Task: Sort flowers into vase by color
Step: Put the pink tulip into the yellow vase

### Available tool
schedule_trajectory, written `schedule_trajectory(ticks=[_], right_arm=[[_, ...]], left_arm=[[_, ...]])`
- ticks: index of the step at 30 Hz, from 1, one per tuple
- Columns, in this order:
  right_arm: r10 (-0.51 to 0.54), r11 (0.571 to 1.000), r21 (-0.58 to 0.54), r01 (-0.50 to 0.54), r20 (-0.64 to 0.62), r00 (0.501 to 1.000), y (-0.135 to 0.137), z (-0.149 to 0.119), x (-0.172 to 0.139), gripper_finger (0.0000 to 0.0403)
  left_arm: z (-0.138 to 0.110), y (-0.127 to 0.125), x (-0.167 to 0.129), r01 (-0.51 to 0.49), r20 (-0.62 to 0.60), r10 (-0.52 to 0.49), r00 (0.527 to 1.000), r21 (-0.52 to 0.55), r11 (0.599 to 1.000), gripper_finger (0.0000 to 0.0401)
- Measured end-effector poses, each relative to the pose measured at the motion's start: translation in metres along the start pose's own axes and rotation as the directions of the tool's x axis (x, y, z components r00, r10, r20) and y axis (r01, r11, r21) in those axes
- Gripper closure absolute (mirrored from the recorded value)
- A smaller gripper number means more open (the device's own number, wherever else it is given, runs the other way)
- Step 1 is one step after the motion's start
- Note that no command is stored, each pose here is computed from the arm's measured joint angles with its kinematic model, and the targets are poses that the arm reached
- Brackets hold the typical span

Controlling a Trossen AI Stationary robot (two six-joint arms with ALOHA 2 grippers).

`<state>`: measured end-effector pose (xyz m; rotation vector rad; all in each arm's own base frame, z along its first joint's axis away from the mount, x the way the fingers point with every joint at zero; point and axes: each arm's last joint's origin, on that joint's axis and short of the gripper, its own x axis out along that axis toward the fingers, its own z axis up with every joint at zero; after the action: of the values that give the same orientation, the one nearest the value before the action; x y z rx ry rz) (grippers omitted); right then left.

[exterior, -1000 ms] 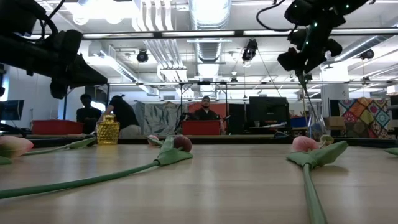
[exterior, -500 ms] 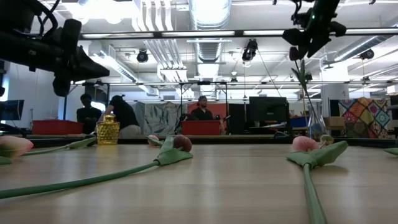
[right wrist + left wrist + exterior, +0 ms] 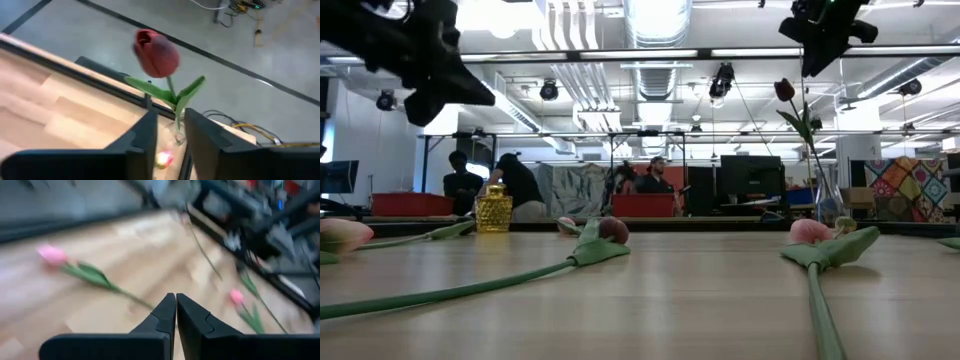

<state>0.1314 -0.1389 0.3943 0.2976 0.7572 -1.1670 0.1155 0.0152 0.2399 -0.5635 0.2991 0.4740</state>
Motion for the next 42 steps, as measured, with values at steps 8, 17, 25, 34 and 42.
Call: schedule_trajectory(ticks=[8,17,25,34,42], right_arm=[[0.232,0.965,-0.126,-0.231,-0.003,0.973,0.003,0.006,-0.013,0.0390],[0.535,0.834,-0.161,-0.528,0.005,0.845,0.000,0.002,-0.042,0.0390],[0.630,0.746,-0.283,-0.602,0.009,0.777,0.000,-0.001,-0.049,0.0390],[0.627,0.732,-0.329,-0.597,-0.017,0.779,0.007,0.006,-0.034,0.0390],[0.630,0.732,-0.338,-0.592,0.004,0.777,0.010,0.011,-0.030,0.0390]], left_arm=[[0.031,-0.038,-0.001,-0.016,-0.364,-0.039,0.931,-0.146,0.989,0.0401],[0.005,-0.092,0.010,-0.147,-0.583,-0.050,0.811,-0.287,0.947,0.0401],[-0.064,-0.132,-0.003,-0.441,-0.758,0.000,0.653,-0.381,0.813,0.0401],[-0.110,-0.140,0.003,-0.669,-0.801,0.172,0.574,-0.337,0.663,0.0353],[-0.130,-0.123,0.020,-0.741,-0.810,0.247,0.531,-0.304,0.598,0.0261]])
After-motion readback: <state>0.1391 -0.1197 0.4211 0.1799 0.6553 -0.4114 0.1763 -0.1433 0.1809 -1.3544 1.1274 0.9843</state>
